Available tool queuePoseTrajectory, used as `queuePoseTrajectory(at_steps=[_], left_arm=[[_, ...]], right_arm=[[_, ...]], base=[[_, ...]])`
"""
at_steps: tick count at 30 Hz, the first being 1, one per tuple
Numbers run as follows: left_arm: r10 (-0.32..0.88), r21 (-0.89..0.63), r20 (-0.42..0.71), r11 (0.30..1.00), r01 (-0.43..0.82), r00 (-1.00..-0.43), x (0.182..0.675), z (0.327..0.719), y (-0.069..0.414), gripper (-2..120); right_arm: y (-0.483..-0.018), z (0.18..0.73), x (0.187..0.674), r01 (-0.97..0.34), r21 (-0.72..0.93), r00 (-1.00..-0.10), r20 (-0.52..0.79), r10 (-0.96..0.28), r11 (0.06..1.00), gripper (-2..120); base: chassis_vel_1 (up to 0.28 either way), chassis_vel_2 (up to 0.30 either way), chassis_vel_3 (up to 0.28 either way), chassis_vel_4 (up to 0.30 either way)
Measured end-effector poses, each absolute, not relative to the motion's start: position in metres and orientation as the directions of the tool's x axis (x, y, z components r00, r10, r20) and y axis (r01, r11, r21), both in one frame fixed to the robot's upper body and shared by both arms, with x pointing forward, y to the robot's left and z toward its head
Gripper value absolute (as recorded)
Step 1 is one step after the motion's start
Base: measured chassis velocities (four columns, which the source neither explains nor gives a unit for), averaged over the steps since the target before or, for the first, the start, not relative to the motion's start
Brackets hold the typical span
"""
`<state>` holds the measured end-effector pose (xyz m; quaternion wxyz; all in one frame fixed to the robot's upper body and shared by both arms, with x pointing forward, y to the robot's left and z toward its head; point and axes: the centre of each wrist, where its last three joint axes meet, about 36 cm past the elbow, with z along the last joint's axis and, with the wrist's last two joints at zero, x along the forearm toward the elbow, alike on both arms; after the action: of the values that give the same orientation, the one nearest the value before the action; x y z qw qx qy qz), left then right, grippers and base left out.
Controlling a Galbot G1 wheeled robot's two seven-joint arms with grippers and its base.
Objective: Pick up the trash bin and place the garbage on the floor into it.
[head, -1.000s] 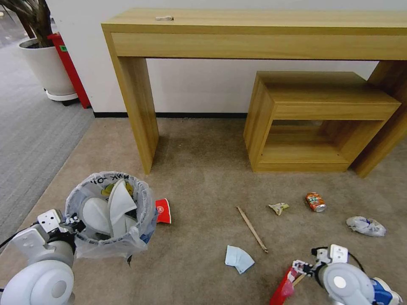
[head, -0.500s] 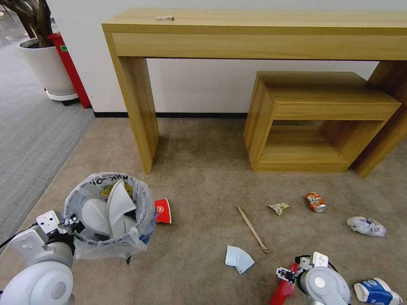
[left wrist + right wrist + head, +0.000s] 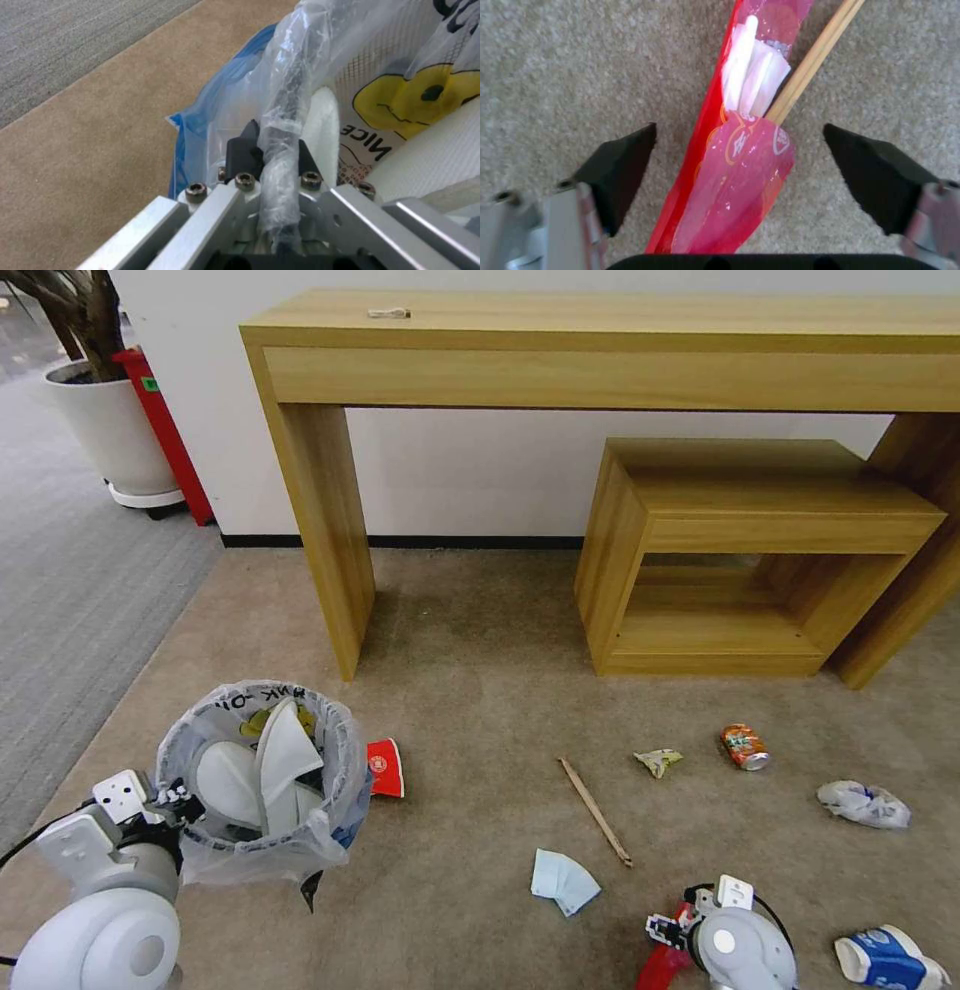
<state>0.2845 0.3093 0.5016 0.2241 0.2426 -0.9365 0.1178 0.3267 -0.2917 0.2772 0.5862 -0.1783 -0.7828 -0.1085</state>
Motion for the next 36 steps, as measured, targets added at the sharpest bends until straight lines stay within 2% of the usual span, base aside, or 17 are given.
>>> queuePoseTrajectory(at_steps=[3, 6, 8, 12, 14, 15, 18, 19, 22, 32, 36], left_arm=[[-0.403, -0.11, 0.477, 0.854, -0.508, -0.781, 0.285, 0.501, 0.31, 1], [-0.401, -0.111, 0.478, 0.855, -0.507, -0.781, 0.285, 0.501, 0.309, 1], [-0.401, -0.11, 0.479, 0.855, -0.506, -0.781, 0.285, 0.5, 0.308, 1], [-0.401, -0.109, 0.479, 0.855, -0.506, -0.781, 0.285, 0.5, 0.307, 1], [-0.402, -0.108, 0.478, 0.855, -0.507, -0.781, 0.285, 0.5, 0.307, 1], [-0.402, -0.108, 0.478, 0.855, -0.507, -0.781, 0.285, 0.5, 0.307, 1], [-0.403, -0.107, 0.479, 0.855, -0.507, -0.78, 0.285, 0.499, 0.307, 1], [-0.403, -0.107, 0.479, 0.855, -0.507, -0.78, 0.285, 0.499, 0.307, 1], [-0.403, -0.107, 0.479, 0.855, -0.508, -0.779, 0.285, 0.499, 0.307, 1], [-0.405, -0.104, 0.481, 0.854, -0.509, -0.777, 0.286, 0.498, 0.307, 1], [-0.403, -0.1, 0.482, 0.857, -0.506, -0.778, 0.286, 0.497, 0.306, 1]], right_arm=[[-0.293, 0.274, 0.327, 0.396, -0.052, -0.252, 0.954, 0.163, 0.917, 68], [-0.294, 0.274, 0.327, 0.394, -0.054, -0.254, 0.953, 0.165, 0.917, 61], [-0.296, 0.273, 0.326, 0.389, -0.06, -0.257, 0.951, 0.171, 0.919, 50], [-0.297, 0.271, 0.324, 0.383, -0.066, -0.255, 0.951, 0.175, 0.921, 41], [-0.297, 0.269, 0.323, 0.378, -0.07, -0.255, 0.951, 0.177, 0.923, 30], [-0.297, 0.269, 0.323, 0.378, -0.07, -0.255, 0.951, 0.177, 0.923, 30], [-0.298, 0.269, 0.322, 0.369, -0.073, -0.26, 0.949, 0.179, 0.926, 15], [-0.298, 0.269, 0.322, 0.369, -0.073, -0.26, 0.949, 0.179, 0.926, 15], [-0.298, 0.269, 0.322, 0.363, -0.079, -0.269, 0.945, 0.185, 0.928, 1], [-0.296, 0.278, 0.322, 0.351, -0.078, -0.321, 0.926, 0.199, 0.933, 0], [-0.29, 0.301, 0.323, 0.343, -0.039, -0.412, 0.892, 0.188, 0.938, 0]], base=[[0.0, 0.0, 0.0, 0.0], [0.0, 0.0, 0.0, 0.0], [0.0, 0.0, 0.0, 0.0], [0.0, 0.0, 0.0, 0.0], [0.0, 0.0, 0.0, 0.0], [0.0, 0.0, 0.0, 0.0], [0.0, 0.0, 0.0, 0.0], [0.0, 0.0, 0.0, 0.0], [0.0, 0.0, 0.0, 0.0], [0.0, 0.0, 0.0, 0.0], [0.0, 0.0, 0.0, 0.0]])
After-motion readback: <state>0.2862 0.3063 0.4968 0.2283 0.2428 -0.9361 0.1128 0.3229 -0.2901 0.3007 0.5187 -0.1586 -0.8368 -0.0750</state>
